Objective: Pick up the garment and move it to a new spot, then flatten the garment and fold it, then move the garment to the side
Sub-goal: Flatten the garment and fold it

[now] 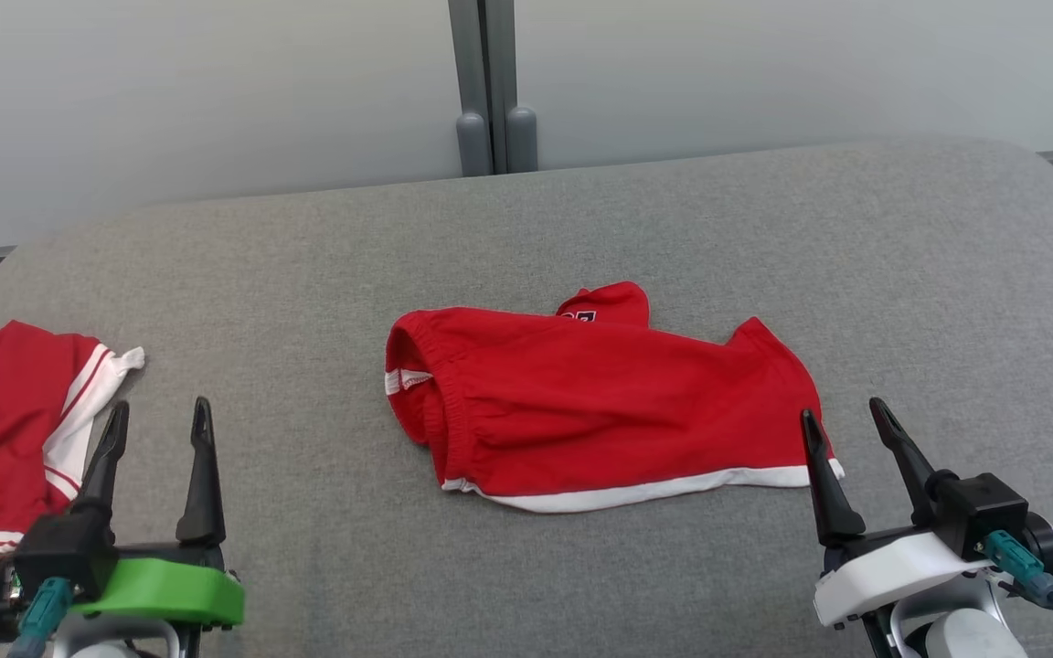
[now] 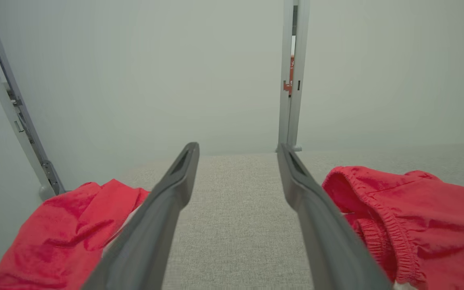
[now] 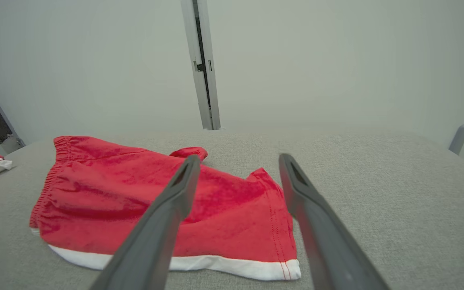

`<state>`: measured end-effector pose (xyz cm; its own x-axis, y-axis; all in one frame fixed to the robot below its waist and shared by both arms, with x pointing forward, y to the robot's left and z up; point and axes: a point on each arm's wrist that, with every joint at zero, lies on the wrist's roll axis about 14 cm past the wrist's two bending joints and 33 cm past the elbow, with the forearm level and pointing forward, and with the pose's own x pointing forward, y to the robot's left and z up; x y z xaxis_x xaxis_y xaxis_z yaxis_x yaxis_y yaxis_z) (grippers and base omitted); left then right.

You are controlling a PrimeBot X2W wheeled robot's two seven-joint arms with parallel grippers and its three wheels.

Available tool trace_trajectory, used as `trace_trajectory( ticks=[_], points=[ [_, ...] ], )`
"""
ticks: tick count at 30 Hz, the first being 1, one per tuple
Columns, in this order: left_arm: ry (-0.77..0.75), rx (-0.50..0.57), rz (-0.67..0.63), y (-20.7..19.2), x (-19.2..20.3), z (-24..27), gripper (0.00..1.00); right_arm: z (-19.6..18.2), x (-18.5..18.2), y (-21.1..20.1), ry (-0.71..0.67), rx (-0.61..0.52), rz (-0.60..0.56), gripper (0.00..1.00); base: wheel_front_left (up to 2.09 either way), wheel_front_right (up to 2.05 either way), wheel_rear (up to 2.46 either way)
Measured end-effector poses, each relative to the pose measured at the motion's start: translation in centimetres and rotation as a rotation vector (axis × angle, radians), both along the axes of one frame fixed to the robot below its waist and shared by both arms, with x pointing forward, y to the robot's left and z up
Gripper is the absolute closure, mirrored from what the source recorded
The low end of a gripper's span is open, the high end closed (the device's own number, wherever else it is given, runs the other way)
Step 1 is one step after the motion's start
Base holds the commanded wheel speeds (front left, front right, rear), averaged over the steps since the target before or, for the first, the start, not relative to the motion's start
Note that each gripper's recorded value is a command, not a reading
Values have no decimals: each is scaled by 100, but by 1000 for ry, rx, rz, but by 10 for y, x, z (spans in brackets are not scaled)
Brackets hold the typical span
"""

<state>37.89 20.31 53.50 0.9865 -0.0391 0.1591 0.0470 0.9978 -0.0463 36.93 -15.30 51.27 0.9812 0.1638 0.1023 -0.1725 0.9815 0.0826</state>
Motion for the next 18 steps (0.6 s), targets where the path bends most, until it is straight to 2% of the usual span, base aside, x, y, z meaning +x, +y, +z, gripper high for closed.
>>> trace_trajectory(
  ticks=[4, 18],
  points=[
    [-6, 9, 43, 11, -16, 0, 0, 6, -2, 2, -20, -9, 12, 0, 0, 0, 0],
    [38, -19, 31, 3, -43, -18, 0, -3, -15, 6, 5, -23, 30, 0, 0, 0, 0]
  ],
)
